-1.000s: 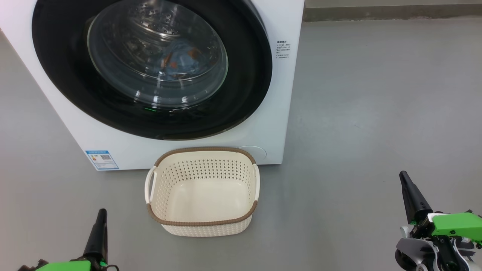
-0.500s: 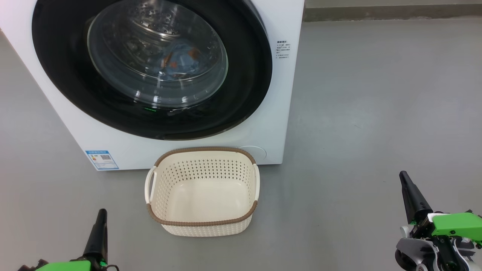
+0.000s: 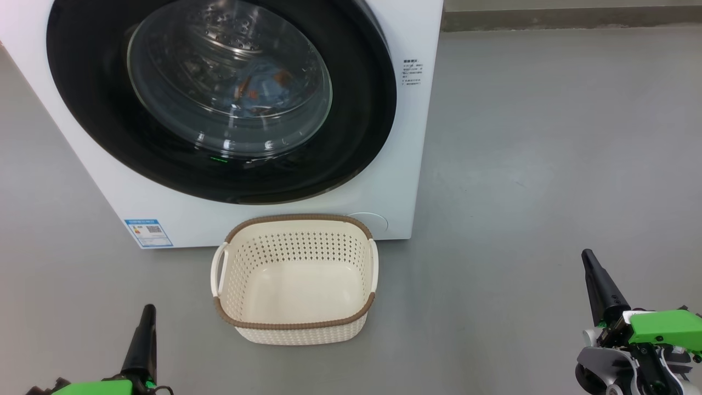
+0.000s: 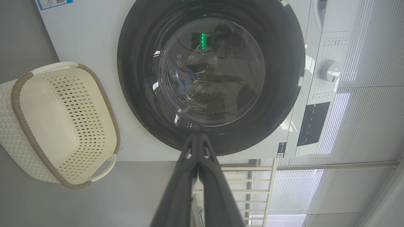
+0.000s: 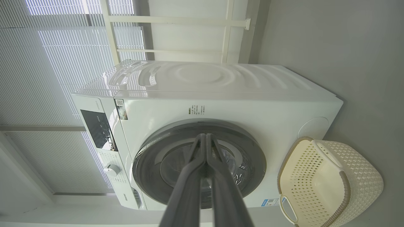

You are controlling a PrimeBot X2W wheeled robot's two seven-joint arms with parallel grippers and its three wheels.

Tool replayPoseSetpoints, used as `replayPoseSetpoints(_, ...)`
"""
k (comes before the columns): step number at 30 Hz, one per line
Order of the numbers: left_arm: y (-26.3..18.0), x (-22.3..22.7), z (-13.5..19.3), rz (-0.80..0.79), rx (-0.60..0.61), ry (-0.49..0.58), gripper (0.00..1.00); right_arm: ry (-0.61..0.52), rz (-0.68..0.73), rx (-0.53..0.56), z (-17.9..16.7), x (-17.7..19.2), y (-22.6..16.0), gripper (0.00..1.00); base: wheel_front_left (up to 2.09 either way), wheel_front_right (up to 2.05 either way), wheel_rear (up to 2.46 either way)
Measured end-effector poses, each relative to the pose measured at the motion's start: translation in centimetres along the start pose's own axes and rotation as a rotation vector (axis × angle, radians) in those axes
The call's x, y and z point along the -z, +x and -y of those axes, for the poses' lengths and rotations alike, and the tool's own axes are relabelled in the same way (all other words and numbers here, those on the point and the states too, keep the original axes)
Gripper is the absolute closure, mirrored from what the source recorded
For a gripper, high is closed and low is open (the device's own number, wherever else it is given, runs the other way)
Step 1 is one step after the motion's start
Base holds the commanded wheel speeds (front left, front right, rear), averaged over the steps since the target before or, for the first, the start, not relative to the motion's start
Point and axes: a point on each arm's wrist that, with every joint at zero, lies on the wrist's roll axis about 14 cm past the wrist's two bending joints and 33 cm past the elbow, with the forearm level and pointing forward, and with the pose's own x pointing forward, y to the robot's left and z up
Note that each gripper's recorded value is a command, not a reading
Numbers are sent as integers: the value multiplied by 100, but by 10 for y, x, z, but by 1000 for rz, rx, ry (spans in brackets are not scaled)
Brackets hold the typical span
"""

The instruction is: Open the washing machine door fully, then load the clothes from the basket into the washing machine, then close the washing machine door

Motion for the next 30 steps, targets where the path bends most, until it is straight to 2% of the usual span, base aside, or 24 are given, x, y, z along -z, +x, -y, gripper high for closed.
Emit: replayPoseSetpoints(30, 0, 0, 0, 0, 0, 0, 100, 0, 0, 0, 0, 0, 0, 100, 0, 0, 0)
